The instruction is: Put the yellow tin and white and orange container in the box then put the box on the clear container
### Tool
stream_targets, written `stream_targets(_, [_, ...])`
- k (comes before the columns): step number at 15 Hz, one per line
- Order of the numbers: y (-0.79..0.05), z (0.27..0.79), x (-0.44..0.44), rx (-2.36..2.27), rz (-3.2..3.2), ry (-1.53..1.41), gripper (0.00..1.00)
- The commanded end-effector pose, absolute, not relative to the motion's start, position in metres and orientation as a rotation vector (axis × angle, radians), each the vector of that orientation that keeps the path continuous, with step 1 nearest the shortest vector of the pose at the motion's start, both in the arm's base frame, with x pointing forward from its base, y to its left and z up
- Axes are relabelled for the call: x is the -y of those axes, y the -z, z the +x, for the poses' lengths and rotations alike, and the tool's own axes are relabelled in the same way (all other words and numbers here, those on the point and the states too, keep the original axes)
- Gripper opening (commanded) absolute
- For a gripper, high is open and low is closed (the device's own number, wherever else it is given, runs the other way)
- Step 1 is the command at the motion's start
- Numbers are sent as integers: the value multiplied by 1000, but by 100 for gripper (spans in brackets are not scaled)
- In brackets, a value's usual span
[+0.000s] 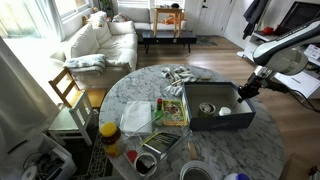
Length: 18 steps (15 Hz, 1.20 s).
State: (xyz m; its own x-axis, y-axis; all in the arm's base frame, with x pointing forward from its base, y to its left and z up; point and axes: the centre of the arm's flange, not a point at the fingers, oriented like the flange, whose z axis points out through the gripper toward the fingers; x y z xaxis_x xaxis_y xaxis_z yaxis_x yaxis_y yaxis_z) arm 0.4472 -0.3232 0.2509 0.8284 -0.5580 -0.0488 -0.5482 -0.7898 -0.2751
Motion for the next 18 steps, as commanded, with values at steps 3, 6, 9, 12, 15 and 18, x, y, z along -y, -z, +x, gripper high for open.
stream_targets(3, [-266,442,335,-768,-2620,66,1])
stream_targets(6, [-276,442,340,-714,-2606,70,1])
stream_targets(9, [-293,445,345,-638,-2606,69,1])
stream_targets(12, [-313,451,339,-523,-2600,60,1])
stream_targets(15, [-332,460,324,-387,-2582,45,1])
stream_targets(18, [-350,466,307,-256,-2567,21,1])
